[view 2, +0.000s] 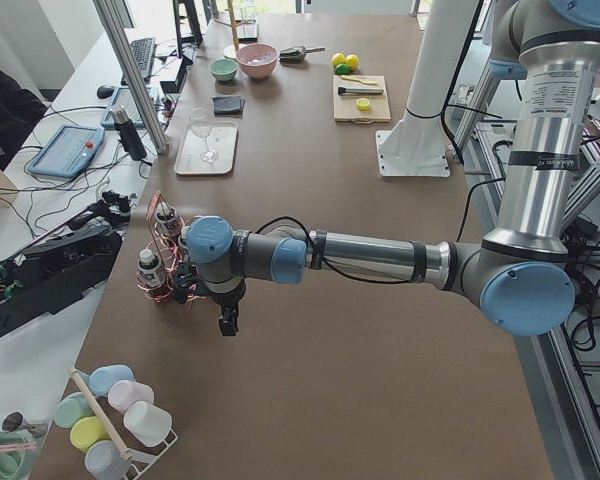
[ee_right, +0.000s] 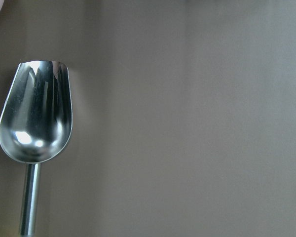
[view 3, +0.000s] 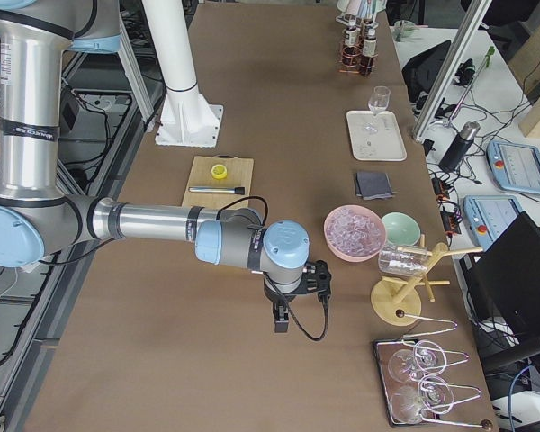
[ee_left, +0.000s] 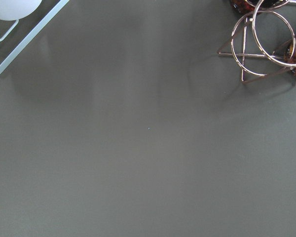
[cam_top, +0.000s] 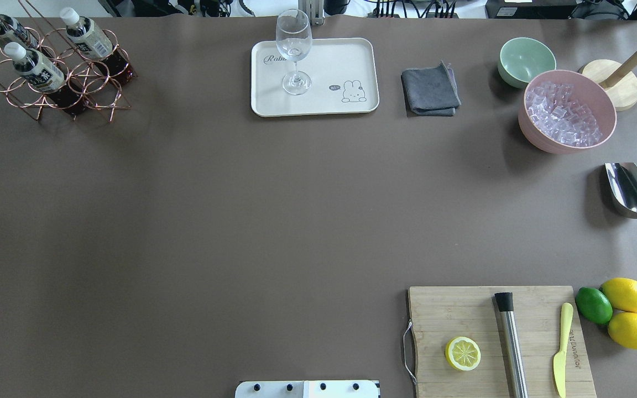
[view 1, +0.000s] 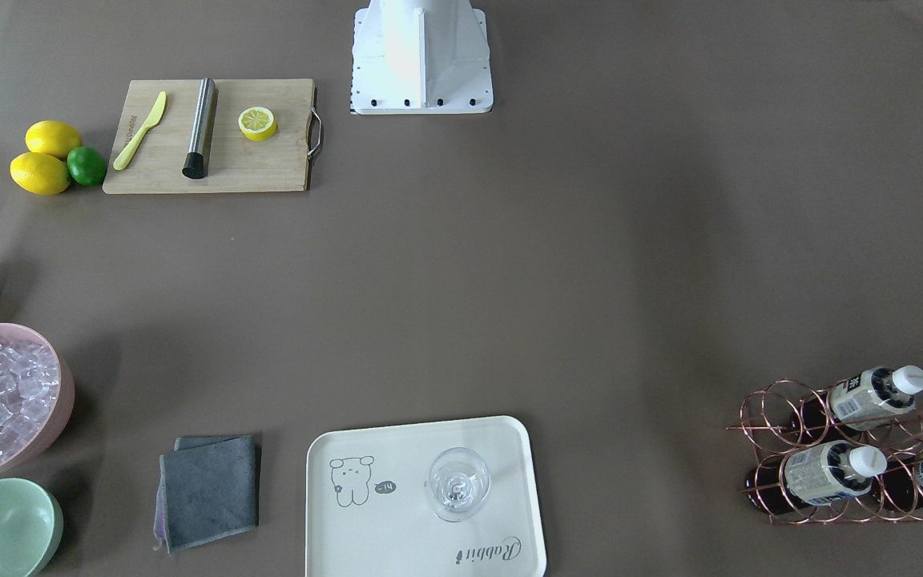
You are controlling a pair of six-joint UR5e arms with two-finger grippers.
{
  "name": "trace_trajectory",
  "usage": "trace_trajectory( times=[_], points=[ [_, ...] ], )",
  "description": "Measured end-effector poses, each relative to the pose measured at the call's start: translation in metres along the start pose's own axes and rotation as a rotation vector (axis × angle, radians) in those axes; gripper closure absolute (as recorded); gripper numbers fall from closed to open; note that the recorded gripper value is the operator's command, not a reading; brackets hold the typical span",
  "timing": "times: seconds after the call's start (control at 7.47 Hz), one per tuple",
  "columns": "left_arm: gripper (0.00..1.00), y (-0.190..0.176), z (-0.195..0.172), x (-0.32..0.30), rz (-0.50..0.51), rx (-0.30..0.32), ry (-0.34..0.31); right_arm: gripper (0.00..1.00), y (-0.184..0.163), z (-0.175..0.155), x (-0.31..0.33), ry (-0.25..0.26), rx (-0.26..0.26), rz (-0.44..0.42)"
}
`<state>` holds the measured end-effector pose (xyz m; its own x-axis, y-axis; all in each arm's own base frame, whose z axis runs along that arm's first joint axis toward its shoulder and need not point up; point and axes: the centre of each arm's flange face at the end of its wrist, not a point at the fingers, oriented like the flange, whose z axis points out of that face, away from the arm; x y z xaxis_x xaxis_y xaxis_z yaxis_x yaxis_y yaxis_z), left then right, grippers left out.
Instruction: Take tea from basket to plate
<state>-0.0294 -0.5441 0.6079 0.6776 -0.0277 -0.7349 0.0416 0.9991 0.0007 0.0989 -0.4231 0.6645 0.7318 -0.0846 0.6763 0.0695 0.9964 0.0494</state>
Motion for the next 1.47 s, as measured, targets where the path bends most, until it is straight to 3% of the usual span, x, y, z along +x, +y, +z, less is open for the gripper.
trace_trajectory(
  times=[0.54, 0.67, 1.21, 1.47],
  points=[
    [0.02, -0.007, -0.008, 0.014, 0.032, 0.018, 0.007, 0.01, 0.0, 0.001, 0.0, 0.0, -0.002, 0.002],
    [0.02, -0.013, -0.018, 0.025, 0.079, 0.036, 0.011, 0.01, 0.001, 0.001, 0.001, 0.0, -0.002, 0.003],
    [0.02, -0.066, -0.076, 0.093, 0.563, 0.141, -0.012, 0.01, 0.002, 0.002, 0.001, 0.0, -0.004, 0.003],
    [0.02, -0.093, -0.107, 0.119, 0.89, 0.186, -0.105, 0.01, 0.002, 0.002, 0.001, 0.0, -0.004, 0.002]
  ],
)
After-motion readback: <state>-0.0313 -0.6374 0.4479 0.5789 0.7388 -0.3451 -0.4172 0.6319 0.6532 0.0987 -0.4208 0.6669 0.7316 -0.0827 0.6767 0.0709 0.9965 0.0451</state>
